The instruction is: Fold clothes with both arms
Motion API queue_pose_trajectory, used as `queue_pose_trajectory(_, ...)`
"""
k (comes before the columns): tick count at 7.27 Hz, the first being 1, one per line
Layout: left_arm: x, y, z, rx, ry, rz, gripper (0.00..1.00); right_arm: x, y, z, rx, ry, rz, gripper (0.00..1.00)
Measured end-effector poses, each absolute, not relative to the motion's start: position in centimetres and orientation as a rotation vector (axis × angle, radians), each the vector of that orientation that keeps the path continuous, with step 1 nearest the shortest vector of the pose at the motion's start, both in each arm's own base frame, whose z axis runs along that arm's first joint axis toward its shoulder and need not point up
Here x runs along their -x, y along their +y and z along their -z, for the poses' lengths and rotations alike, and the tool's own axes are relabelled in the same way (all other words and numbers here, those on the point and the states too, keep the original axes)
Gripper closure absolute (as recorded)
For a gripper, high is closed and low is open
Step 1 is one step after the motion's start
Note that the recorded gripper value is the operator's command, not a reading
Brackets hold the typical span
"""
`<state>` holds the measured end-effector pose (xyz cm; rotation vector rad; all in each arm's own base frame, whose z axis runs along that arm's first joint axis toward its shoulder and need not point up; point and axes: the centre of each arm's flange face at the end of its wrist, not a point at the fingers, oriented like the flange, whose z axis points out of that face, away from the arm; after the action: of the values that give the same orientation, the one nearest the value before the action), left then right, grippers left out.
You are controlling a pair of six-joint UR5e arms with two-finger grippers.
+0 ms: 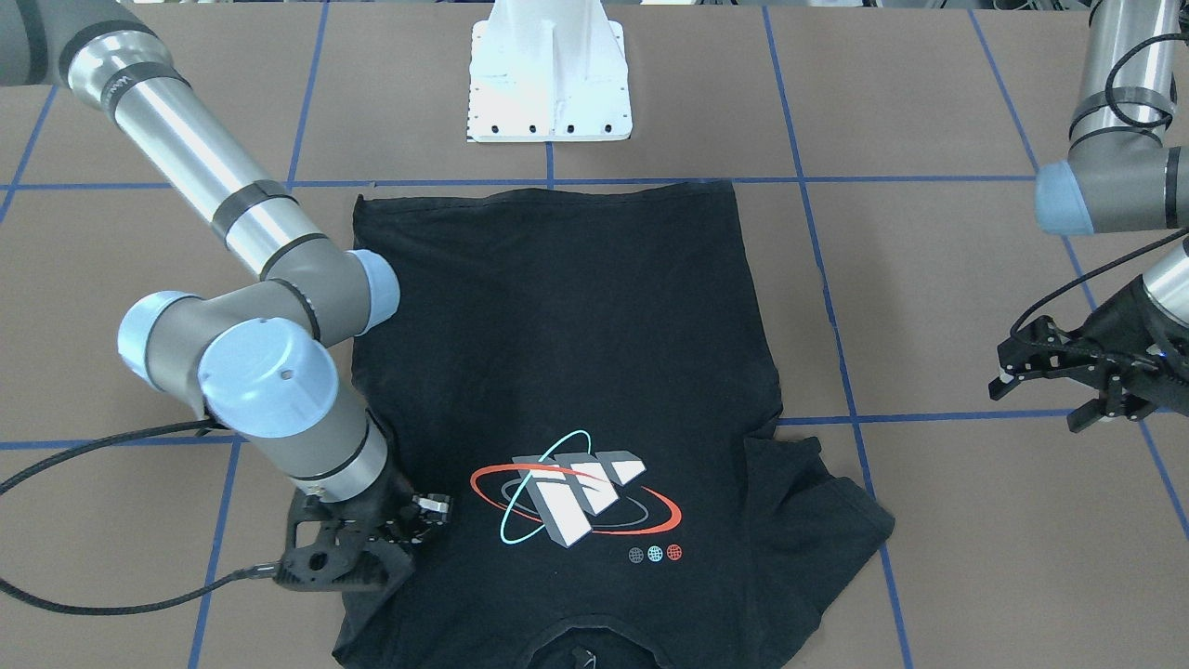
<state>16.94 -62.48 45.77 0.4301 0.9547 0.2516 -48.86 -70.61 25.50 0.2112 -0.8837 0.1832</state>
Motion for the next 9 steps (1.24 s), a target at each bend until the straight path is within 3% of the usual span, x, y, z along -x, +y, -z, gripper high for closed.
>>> queue_pose_trajectory(8,-17.0,-62.4,-45.9,-0.429,0.954,-0.252,0.0,56.0,-71.0,-21.2,-0.203,-0.799,-0.232,0.98)
queue_pose_trajectory(9,-17.0,-62.4,-45.9,-0.429,0.955,-0.252,0.0,56.0,-71.0,-21.1,-0.202,-0.798,-0.232,0.01)
